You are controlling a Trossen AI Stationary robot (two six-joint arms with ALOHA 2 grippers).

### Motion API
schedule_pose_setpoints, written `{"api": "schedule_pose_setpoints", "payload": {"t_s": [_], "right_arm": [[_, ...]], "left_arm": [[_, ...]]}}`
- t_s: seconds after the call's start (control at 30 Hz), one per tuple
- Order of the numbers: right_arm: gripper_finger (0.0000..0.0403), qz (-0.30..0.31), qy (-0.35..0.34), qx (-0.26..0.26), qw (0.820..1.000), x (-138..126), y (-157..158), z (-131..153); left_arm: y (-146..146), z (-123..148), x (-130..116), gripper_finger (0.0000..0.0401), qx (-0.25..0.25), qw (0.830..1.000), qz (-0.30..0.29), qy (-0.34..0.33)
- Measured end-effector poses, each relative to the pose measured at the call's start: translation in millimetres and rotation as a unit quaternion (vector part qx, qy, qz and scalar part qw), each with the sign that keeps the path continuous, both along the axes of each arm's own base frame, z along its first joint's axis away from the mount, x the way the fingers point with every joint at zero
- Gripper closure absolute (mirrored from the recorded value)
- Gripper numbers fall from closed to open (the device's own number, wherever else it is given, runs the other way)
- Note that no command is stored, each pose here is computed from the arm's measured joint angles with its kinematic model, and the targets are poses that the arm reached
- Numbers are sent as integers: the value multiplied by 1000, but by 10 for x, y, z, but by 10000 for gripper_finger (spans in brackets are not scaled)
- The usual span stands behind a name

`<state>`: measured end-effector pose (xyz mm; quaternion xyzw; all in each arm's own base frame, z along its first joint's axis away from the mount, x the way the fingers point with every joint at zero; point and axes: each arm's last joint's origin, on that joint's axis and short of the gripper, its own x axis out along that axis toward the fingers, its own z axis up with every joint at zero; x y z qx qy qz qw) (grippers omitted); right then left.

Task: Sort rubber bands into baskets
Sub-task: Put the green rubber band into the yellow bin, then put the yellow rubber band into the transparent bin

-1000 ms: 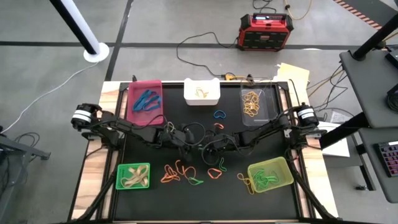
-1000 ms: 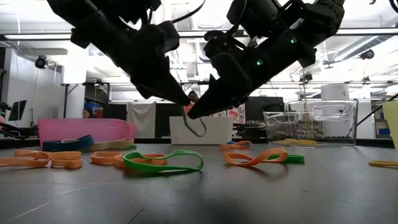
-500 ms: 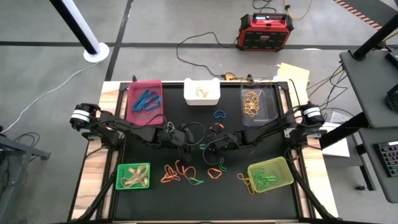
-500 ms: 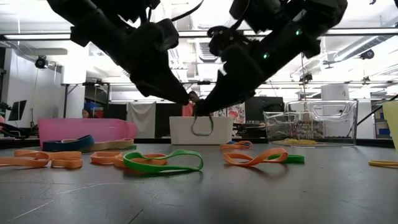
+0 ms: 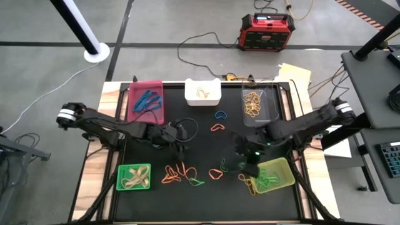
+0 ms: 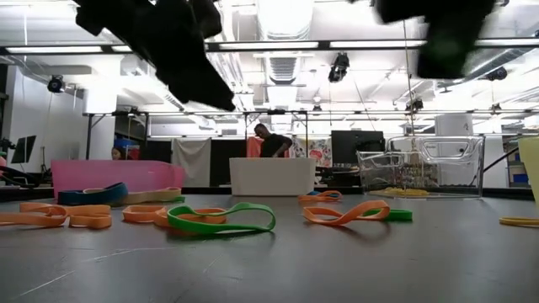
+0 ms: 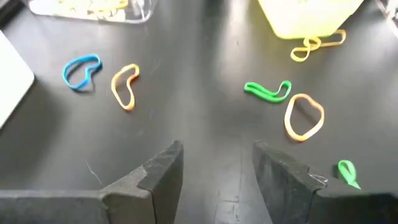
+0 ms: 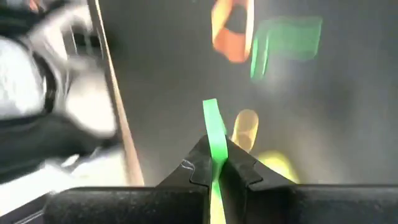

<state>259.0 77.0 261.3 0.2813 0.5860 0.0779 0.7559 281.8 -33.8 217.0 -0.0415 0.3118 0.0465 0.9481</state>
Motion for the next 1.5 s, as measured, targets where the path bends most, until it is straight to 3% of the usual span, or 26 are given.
{"api": "schedule_pose_setpoints", "payload": {"t_s": [0.1,0.2,0.4,0.73,0.9,1.07,1.3,1.5], "right_arm": [[394,-34,116,14,993,-269,160,35],[394,-68,187,4,980,-490,305,27],[385,-150,242,-40,958,-686,478,-62],[300,-167,220,-81,958,-745,545,-112],[272,-163,134,-90,973,-636,574,-102],[265,-121,29,-87,988,-428,673,-108],[272,-68,37,-133,988,-137,797,-208],[273,30,55,-197,978,205,956,-280]], "left_arm": [[4,61,-26,225,1,1000,-2,-11],[4,66,-27,225,1,1000,-2,-13],[1,17,-3,225,-1,1000,0,-5],[-196,7,-30,225,-30,999,-42,-1],[-385,7,-73,225,-38,997,-71,1],[-505,10,-107,225,-59,995,-78,2],[-594,14,-137,225,-58,997,-52,-6],[-613,25,-154,225,-17,1000,-5,-23]]}}
